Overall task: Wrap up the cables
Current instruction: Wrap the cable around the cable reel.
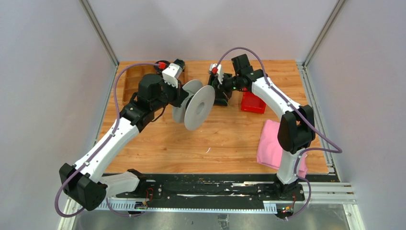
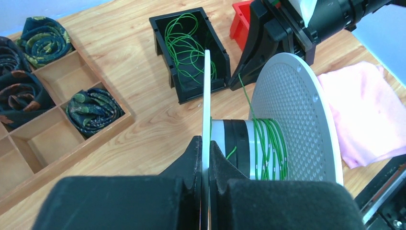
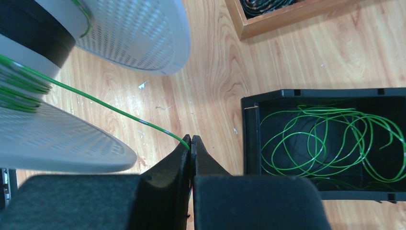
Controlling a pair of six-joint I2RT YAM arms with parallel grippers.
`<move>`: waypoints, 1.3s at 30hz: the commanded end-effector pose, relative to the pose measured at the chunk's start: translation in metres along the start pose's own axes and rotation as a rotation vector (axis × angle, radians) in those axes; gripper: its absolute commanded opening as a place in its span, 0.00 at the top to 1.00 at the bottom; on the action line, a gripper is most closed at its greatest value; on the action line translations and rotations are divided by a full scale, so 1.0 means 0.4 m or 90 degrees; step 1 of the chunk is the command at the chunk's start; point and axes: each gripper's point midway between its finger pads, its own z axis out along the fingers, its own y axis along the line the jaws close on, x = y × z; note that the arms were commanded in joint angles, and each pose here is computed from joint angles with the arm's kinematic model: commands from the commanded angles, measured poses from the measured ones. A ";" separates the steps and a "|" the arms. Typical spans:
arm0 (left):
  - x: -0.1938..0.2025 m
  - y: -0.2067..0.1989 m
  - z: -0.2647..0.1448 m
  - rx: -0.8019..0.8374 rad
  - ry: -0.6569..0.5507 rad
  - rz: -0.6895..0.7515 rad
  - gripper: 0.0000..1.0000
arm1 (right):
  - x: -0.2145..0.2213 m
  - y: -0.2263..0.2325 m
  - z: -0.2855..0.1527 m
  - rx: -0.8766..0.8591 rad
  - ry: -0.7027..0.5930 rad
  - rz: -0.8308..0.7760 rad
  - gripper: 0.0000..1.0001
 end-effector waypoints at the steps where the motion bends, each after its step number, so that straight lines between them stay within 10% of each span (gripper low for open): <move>1: -0.143 -0.033 -0.046 0.034 -0.103 -0.031 1.00 | 0.050 -0.034 -0.011 0.021 0.000 0.047 0.99; 39: -0.224 0.126 -0.049 -0.139 -0.176 -0.250 1.00 | 0.154 0.014 0.129 0.023 -0.101 0.390 0.99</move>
